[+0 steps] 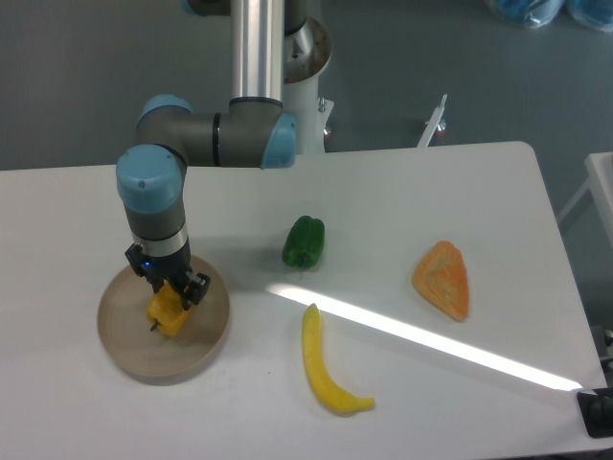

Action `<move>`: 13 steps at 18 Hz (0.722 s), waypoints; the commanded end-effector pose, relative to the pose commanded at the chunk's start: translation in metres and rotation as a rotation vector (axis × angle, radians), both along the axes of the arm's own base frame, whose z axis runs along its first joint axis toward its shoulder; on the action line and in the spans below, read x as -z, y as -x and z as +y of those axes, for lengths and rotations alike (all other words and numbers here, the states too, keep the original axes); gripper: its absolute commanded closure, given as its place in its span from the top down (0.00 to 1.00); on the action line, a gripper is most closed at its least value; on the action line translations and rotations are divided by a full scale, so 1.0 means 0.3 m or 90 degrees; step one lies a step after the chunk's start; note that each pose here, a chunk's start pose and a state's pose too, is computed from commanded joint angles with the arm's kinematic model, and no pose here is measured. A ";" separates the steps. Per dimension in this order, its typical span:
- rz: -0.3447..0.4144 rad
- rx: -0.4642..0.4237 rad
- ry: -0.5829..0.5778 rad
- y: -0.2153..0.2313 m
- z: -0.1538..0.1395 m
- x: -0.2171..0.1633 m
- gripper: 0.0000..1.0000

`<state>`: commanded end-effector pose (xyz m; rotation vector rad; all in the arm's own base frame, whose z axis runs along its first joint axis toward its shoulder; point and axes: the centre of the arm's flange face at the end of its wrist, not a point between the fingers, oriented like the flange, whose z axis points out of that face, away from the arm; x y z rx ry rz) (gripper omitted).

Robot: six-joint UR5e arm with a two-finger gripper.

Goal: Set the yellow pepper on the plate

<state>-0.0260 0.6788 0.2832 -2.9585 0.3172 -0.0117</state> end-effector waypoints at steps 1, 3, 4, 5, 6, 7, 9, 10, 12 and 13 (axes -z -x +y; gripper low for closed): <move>0.000 -0.002 -0.003 0.000 -0.001 -0.007 0.92; 0.000 -0.005 -0.004 0.002 -0.004 -0.015 1.00; 0.001 -0.006 -0.006 0.003 -0.004 -0.020 1.00; 0.000 -0.006 -0.008 0.002 -0.005 -0.027 1.00; 0.001 -0.006 -0.011 0.001 -0.007 -0.037 1.00; 0.002 -0.006 -0.013 0.000 -0.011 -0.048 1.00; 0.002 -0.008 -0.024 0.007 -0.020 -0.088 1.00; 0.005 -0.008 -0.030 0.010 -0.026 -0.109 1.00; 0.012 -0.018 -0.036 0.068 -0.036 -0.138 1.00; 0.015 -0.029 -0.044 0.108 -0.043 -0.164 1.00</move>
